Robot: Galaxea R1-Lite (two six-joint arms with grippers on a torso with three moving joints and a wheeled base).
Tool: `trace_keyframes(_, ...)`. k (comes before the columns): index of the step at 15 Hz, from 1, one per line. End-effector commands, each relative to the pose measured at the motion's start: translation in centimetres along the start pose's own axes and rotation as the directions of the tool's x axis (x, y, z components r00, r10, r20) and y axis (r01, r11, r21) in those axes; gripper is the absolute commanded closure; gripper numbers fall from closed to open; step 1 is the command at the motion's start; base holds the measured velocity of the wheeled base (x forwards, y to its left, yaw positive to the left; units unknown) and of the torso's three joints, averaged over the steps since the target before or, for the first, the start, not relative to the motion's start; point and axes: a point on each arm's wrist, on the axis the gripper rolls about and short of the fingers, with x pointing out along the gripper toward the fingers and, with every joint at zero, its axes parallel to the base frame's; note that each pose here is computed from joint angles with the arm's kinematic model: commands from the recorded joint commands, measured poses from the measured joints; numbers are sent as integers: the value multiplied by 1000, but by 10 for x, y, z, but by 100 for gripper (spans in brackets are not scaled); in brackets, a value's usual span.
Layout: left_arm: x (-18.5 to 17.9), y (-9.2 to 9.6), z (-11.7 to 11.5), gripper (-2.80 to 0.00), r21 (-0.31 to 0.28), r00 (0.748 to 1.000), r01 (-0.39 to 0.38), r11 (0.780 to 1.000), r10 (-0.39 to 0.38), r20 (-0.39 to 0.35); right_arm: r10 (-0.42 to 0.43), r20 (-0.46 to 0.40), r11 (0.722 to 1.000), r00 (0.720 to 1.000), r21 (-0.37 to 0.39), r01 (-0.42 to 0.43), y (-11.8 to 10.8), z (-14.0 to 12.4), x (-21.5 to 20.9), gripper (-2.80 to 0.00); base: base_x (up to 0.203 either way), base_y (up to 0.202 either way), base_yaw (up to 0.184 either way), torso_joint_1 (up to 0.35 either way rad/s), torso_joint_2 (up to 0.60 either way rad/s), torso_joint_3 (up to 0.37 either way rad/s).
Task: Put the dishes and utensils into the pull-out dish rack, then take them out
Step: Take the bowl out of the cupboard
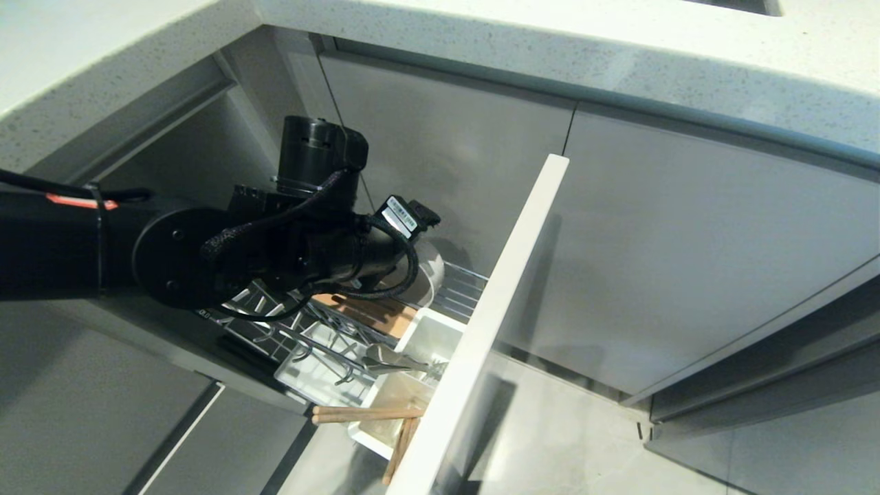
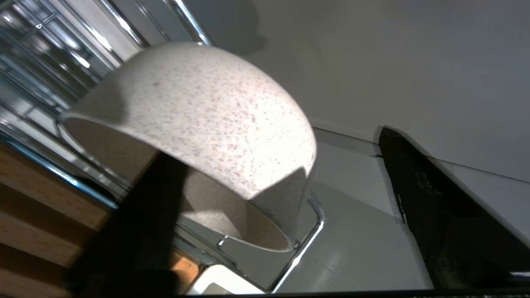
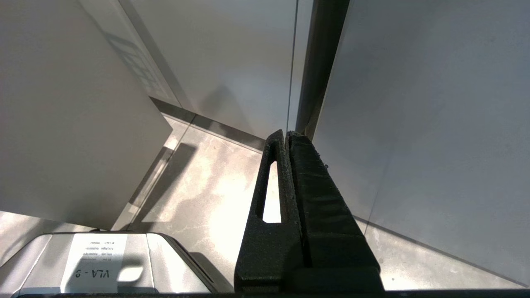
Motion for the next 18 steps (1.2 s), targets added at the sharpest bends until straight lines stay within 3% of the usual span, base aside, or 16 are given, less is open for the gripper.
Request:
trace_keyframes(1,-2,0,0,0,-6,1000,1,1000,-1,2,0,-2,1000,1000,0,0,0,0,0,0,0,0,0,0,0,0)
trace_keyframes(13,-21,-7,1,0,-5,999,41,999,-41,6,0,-2,1000,1000,0,0,0,0,0,0,0,0,0,0,0,0)
trace_keyframes(18,-49,-15,14,0,-20,994,105,994,-104,42,0,-2,1000,1000,0,0,0,0,0,0,0,0,0,0,0,0)
